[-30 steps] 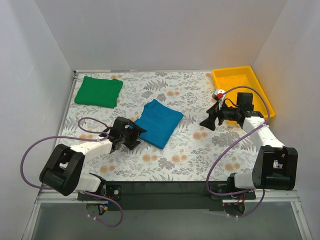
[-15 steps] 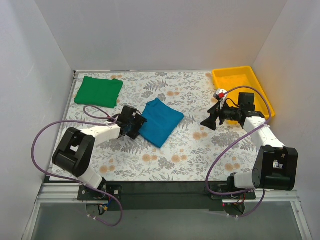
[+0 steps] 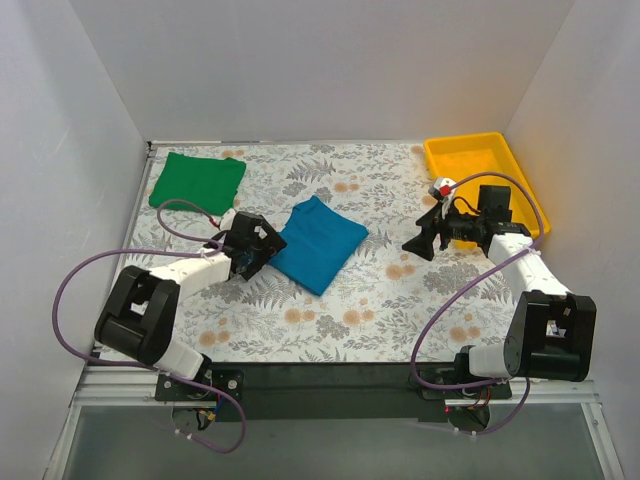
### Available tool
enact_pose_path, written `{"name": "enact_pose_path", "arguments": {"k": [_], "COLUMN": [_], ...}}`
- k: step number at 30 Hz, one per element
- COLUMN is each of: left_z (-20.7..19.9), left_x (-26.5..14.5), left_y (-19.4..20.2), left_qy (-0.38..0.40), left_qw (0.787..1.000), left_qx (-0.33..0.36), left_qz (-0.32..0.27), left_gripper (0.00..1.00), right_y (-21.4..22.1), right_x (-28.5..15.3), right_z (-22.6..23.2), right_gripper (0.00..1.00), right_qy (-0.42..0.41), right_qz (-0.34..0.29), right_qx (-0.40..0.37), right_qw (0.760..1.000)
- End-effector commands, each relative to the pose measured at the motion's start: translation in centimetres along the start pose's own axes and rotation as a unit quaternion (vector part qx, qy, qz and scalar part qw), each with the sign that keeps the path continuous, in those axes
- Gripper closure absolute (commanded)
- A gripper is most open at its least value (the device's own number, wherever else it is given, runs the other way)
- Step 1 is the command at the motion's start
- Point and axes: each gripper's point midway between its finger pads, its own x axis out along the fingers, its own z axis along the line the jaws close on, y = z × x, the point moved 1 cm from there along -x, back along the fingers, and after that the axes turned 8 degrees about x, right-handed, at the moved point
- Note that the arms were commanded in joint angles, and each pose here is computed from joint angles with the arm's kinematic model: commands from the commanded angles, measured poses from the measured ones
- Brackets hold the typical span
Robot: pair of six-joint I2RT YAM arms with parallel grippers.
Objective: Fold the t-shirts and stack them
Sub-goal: Neatly place the folded tshirt to the corner
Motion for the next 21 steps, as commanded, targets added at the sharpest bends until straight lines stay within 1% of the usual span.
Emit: {"name": "enact_pose_path", "arguments": {"k": [1,3,4,5,8,9,11,14,16,18,19,21], "left_z": [6.3,6.3,6.0,5.7,5.2,4.5,4.0,3.2,2.9,2.7,2.3,2.1], "left_x": [1.3,1.9,2.2,2.7,3.9,4.2,4.9,5.4,5.5,5.6,5.7,5.9], "left_y": [4.6,5.1,4.8,4.8,5.1,4.6,5.2,5.3,5.1,5.0,4.6,4.6], "left_qy": [-0.067,-0.058,-0.05,-0.047,-0.042,-0.035,-0.027,-0.014,-0.006,-0.003,0.002,0.008], "left_qw": [0.992,0.992,0.993,0.992,0.991,0.991,0.989,0.988,0.989,0.989,0.989,0.988], "left_qx": [0.062,0.059,0.056,0.055,0.051,0.051,0.049,0.047,0.047,0.055,0.058,0.069], "left_qz": [0.083,0.098,0.094,0.099,0.118,0.117,0.135,0.144,0.141,0.139,0.134,0.137], "left_gripper": [0.02,0.03,0.03,0.07,0.13,0.14,0.18,0.27,0.37,0.42,0.47,0.54], "right_y": [-0.4,-0.5,-0.6,-0.5,-0.4,-0.6,-0.4,-0.5,-0.5,-0.5,-0.5,-0.5], "right_x": [-0.2,-0.3,-0.3,-0.3,-0.3,-0.4,-0.4,-0.6,-0.6,-0.6,-0.6,-0.6], "right_z": [0.1,0.0,0.0,0.1,0.0,0.0,0.0,-0.2,-0.2,-0.2,-0.2,-0.3], "right_gripper": [0.02,0.02,0.02,0.02,0.02,0.02,0.02,0.02,0.02,0.02,0.02,0.02], "right_qy": [-0.008,-0.007,-0.007,-0.009,-0.009,-0.008,-0.008,-0.007,-0.006,-0.008,-0.008,-0.007], "right_qz": [-0.013,-0.015,-0.016,-0.015,-0.016,-0.016,-0.016,-0.018,-0.018,-0.019,-0.019,-0.018], "right_qx": [-0.014,-0.014,-0.015,-0.012,-0.011,-0.012,-0.01,-0.01,-0.008,-0.009,-0.008,-0.008], "right_qw": [1.0,1.0,1.0,1.0,1.0,1.0,1.0,1.0,1.0,1.0,1.0,1.0]}}
